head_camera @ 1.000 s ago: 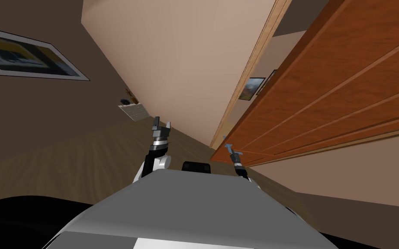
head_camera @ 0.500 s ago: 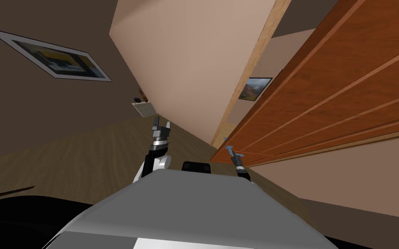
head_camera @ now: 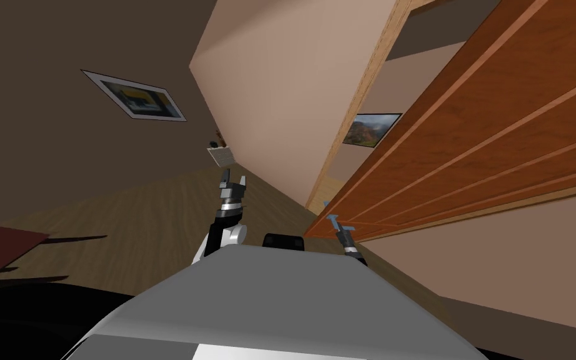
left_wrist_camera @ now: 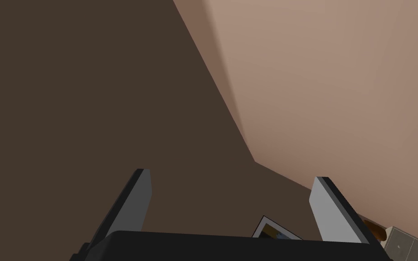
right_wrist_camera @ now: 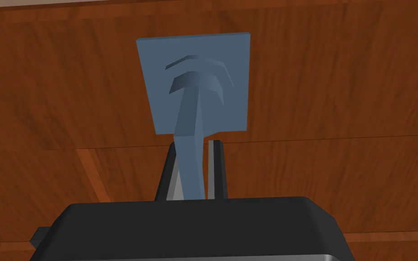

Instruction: Pull the door open

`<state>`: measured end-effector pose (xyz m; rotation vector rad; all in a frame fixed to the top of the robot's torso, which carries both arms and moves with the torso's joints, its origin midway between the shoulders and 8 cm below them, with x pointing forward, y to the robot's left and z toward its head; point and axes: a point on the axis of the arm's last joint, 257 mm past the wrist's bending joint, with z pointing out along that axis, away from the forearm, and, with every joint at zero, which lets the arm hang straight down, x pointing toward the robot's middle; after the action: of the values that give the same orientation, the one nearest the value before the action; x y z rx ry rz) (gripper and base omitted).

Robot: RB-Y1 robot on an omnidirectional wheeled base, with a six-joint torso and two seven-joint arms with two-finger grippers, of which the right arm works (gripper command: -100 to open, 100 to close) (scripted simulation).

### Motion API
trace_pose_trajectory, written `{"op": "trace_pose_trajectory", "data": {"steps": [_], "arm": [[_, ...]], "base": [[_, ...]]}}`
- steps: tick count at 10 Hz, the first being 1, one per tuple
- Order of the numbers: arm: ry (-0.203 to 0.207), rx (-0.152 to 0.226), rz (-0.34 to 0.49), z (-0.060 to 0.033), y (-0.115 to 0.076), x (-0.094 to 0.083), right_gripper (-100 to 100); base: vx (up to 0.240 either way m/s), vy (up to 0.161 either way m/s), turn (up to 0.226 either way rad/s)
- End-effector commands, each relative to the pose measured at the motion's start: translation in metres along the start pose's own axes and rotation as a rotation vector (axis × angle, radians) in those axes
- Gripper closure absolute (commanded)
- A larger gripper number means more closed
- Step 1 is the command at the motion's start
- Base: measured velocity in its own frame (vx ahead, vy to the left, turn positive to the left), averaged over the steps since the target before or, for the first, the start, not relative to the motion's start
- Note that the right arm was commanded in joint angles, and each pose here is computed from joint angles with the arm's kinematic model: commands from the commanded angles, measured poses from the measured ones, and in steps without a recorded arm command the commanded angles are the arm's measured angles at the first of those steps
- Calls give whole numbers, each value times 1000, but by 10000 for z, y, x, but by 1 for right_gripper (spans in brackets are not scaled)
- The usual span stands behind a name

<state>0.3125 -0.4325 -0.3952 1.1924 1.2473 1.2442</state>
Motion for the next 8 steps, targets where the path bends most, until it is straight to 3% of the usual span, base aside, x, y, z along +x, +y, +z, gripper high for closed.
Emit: {"op": "trace_pose_trajectory", "data": {"steps": [1, 2, 3, 8], "arm": [[1, -5, -3, -72, 21, -44, 100], [7, -5, -3, -134, 26, -54, 100], [2, -2, -3, -94, 5, -42, 100], [12, -3, -3, -159, 12, -51, 100]], "base": [[-99, -13, 65], [-163, -32, 165], [-78, -18, 38], [-189, -72, 155]]}}
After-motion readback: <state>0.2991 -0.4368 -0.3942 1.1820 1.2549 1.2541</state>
